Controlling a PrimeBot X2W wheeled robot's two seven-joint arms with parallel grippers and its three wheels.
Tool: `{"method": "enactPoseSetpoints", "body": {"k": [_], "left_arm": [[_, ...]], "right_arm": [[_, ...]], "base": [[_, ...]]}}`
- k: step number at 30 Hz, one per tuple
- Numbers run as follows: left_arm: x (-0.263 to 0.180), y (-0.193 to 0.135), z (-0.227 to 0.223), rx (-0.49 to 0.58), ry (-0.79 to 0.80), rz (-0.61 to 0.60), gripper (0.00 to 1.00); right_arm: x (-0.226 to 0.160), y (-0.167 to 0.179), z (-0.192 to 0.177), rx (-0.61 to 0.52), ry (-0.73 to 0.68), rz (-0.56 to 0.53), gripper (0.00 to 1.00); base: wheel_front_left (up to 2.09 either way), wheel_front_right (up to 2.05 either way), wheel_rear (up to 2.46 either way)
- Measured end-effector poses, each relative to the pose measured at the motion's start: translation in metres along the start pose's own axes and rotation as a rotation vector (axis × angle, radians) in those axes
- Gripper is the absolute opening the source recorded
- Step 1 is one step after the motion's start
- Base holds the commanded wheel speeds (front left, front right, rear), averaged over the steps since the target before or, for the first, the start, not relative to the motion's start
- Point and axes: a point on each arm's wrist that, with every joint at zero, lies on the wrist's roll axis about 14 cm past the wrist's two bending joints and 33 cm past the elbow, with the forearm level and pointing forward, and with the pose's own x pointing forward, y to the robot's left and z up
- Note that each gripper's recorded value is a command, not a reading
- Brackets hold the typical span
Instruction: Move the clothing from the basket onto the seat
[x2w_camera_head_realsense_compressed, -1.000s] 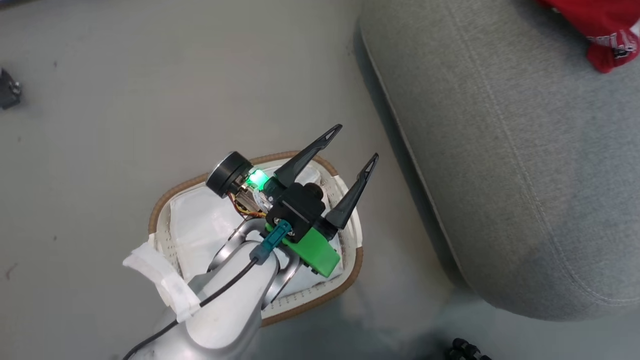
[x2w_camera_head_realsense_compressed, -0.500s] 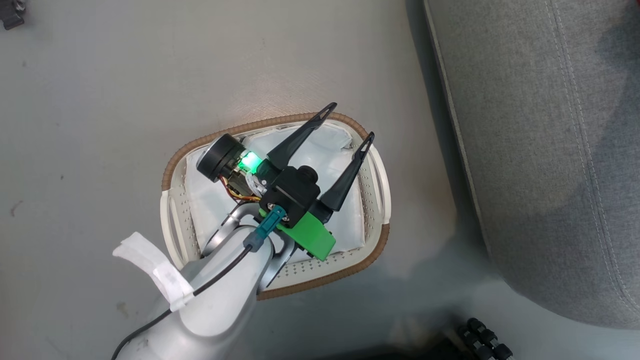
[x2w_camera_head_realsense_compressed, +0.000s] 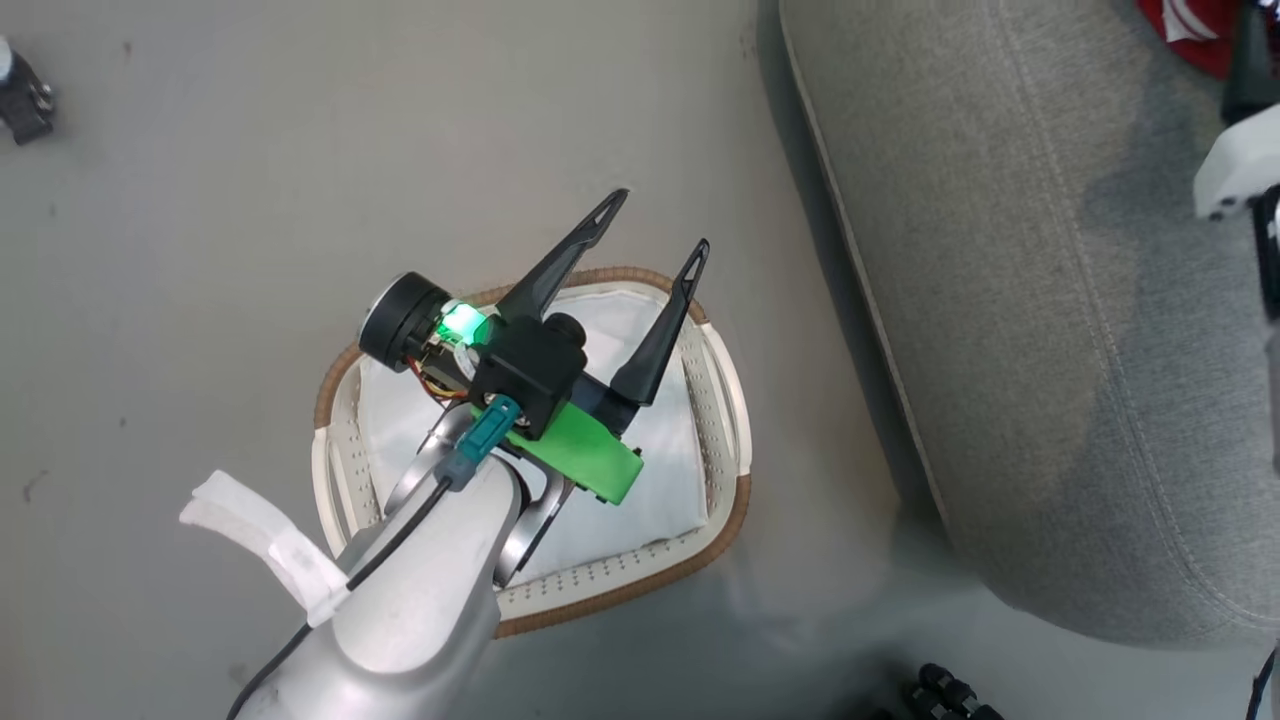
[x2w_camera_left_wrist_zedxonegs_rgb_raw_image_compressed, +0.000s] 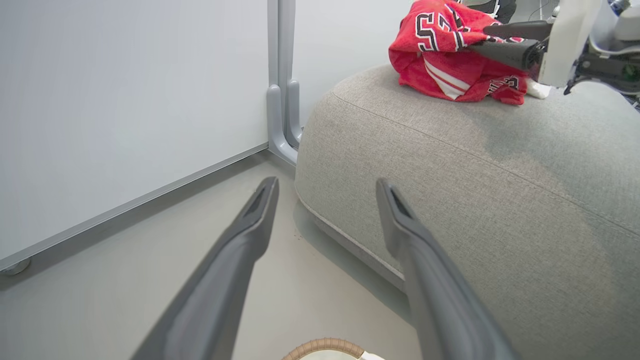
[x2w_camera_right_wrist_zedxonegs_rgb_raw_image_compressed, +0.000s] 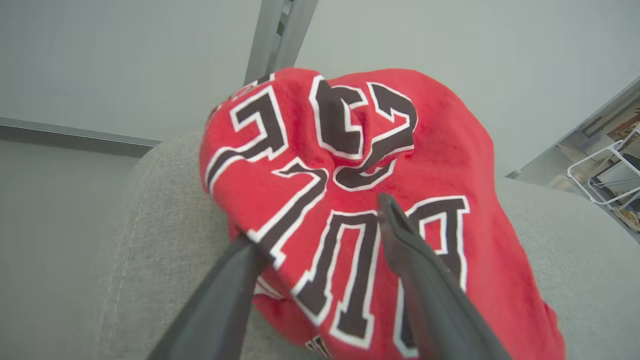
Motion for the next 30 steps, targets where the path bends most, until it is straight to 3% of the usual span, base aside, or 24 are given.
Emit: {"method": "enactPoseSetpoints", "body": {"k": [7,16,22,30], "left_arm": [[-0.01,0.006,0.03,-0.013,-0.054,0.077,1.0],[-0.05,0.02,0.066,-0.029,-0.107,0.247,1.0],[-0.09,0.036,0.085,-0.028,-0.149,0.385,1.0],[-0.159,0.06,0.098,-0.03,-0.195,0.58,1.0]], "right_arm": [[-0.031,0.008,0.015,0.045,-0.034,0.018,1.0],[-0.066,0.021,0.072,0.107,-0.163,0.053,1.0],[-0.092,0.048,0.106,0.217,-0.246,0.102,1.0],[-0.128,0.093,0.123,0.344,-0.284,0.188,1.0]], "base": [[0.0,0.0,0.0],[0.0,0.0,0.0],[0.0,0.0,0.0],[0.0,0.0,0.0]]}}
